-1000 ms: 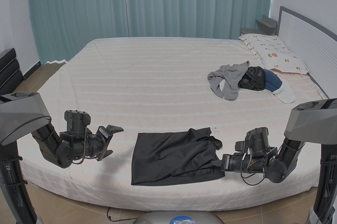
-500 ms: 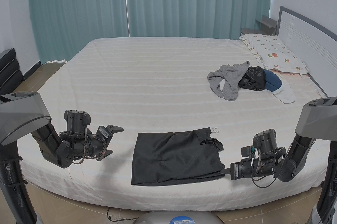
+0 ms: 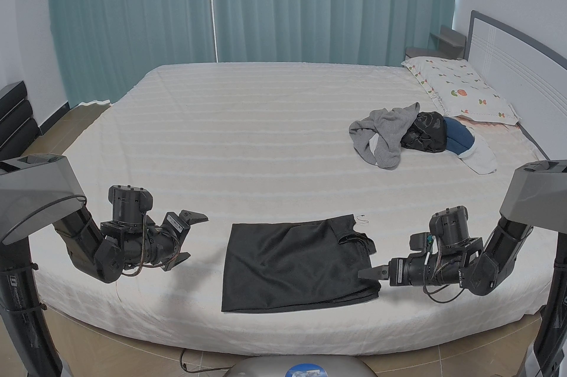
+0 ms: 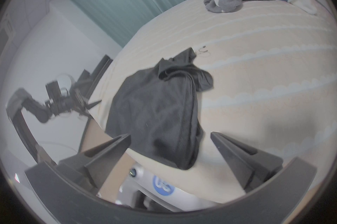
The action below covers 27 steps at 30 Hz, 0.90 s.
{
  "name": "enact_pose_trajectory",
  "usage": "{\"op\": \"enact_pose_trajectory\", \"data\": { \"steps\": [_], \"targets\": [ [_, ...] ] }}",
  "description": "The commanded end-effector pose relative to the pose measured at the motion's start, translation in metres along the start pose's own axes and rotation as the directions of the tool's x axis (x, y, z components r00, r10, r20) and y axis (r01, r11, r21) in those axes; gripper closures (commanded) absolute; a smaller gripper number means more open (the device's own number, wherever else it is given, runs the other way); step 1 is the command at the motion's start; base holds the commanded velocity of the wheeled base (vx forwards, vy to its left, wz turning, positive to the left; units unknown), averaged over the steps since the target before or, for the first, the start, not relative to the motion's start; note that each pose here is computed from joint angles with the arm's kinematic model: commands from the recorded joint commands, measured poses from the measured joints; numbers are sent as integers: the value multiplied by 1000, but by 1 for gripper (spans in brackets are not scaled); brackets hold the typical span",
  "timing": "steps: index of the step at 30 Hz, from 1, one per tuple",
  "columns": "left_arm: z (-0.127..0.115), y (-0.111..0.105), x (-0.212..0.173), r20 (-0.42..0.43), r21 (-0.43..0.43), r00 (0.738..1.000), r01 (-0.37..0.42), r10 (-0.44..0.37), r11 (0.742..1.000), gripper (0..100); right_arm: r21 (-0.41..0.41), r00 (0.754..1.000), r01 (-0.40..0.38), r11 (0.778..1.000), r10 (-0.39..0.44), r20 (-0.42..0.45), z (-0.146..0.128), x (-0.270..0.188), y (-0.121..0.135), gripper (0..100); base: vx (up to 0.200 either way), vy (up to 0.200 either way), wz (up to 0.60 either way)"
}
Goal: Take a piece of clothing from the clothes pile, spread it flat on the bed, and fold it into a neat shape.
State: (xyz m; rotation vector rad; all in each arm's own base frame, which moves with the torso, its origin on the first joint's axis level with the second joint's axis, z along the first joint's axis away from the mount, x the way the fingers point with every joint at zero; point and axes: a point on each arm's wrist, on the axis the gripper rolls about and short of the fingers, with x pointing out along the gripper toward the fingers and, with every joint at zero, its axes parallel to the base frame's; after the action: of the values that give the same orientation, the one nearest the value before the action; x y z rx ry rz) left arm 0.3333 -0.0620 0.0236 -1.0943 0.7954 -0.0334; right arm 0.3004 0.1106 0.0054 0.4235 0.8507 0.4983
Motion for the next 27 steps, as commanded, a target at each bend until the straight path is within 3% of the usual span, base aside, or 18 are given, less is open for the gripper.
{"op": "enact_pose_trajectory", "data": {
  "steps": [1,3,12,27],
  "targets": [
    [0,0,2,3,0,1000,-1,1,1000,0,20,996,-56,998,54,64,18,5,15,0,0,0,0],
    [1,0,1,7,0,1000,0,0,1000,0,56,993,-88,995,83,81,19,17,21,0,0,0,0],
    [0,0,2,7,2,1000,-1,1,1000,0,150,984,-167,975,154,94,17,38,39,0,200,0,0],
    [0,0,4,7,4,1000,-5,5,1000,0,162,987,-158,974,155,29,-2,53,43,0,0,0,0]
  ]
}}
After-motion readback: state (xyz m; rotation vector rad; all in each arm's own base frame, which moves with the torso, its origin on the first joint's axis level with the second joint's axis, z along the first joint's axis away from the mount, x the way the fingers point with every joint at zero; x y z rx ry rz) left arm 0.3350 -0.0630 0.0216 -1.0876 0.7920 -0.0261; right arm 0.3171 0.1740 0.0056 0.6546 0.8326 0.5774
